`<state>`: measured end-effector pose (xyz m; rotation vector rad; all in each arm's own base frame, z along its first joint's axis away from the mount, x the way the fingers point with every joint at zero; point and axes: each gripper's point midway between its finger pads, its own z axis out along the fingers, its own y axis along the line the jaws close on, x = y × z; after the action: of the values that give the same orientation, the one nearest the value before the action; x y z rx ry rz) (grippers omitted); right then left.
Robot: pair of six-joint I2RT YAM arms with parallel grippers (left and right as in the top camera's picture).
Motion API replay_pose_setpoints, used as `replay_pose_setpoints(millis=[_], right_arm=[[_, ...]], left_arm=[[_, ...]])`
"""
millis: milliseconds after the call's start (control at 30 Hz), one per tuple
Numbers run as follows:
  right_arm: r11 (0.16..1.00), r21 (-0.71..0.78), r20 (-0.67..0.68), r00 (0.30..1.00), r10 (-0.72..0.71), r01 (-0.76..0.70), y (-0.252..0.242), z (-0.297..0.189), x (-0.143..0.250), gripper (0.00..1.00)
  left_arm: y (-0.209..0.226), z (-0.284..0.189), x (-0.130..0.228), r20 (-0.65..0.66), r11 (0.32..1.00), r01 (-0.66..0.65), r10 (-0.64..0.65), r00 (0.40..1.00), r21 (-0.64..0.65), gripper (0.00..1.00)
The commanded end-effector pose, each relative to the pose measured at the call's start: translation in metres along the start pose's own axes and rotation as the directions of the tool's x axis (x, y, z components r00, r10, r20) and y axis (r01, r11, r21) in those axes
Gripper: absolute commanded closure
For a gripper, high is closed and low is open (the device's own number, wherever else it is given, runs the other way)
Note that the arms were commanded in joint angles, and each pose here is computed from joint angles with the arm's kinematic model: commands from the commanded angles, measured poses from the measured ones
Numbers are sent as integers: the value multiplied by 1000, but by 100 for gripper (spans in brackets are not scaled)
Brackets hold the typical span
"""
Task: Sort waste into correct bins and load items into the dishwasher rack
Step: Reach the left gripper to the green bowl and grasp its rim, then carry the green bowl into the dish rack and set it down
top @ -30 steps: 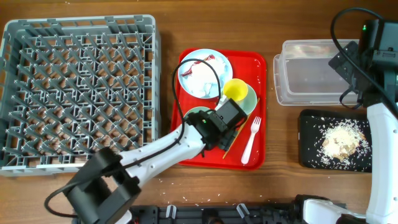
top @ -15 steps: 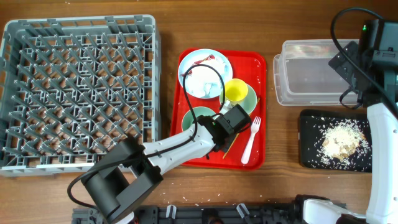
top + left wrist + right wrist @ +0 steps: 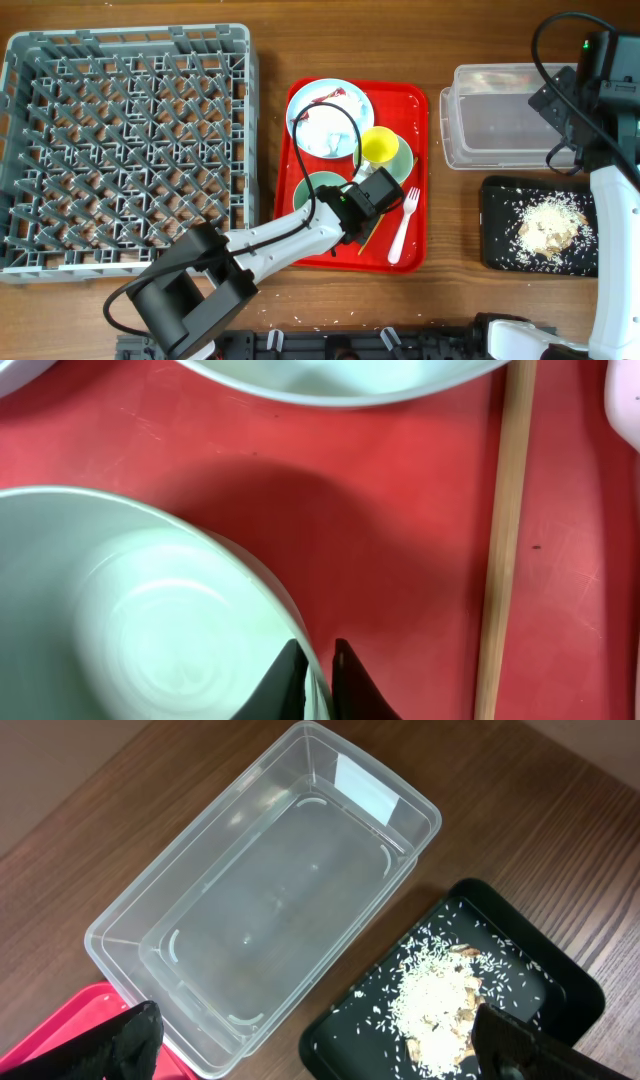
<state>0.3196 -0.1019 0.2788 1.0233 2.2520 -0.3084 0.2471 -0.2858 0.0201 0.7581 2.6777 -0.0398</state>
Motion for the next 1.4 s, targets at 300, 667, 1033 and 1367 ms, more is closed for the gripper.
replay_pose_setpoints(millis=[300, 667, 1033, 1367], right_arm=[[1000, 13, -3, 1000, 1, -1, -1, 3, 0, 1], [1000, 13, -3, 1000, 1, -1, -1, 3, 0, 0], [1000, 12, -3, 1000, 1, -1, -1, 3, 0, 0], [1000, 13, -3, 1000, 0, 0, -1, 3, 0, 0]], left_arm=[[21, -135, -64, 351, 984, 90, -138, 926, 151, 96], [279, -231, -72, 512, 763, 399, -640, 572, 508, 96], [442, -155, -37, 191, 269, 449, -959, 211, 852, 96], [429, -127, -6, 8, 126, 374, -953, 301, 919, 96]])
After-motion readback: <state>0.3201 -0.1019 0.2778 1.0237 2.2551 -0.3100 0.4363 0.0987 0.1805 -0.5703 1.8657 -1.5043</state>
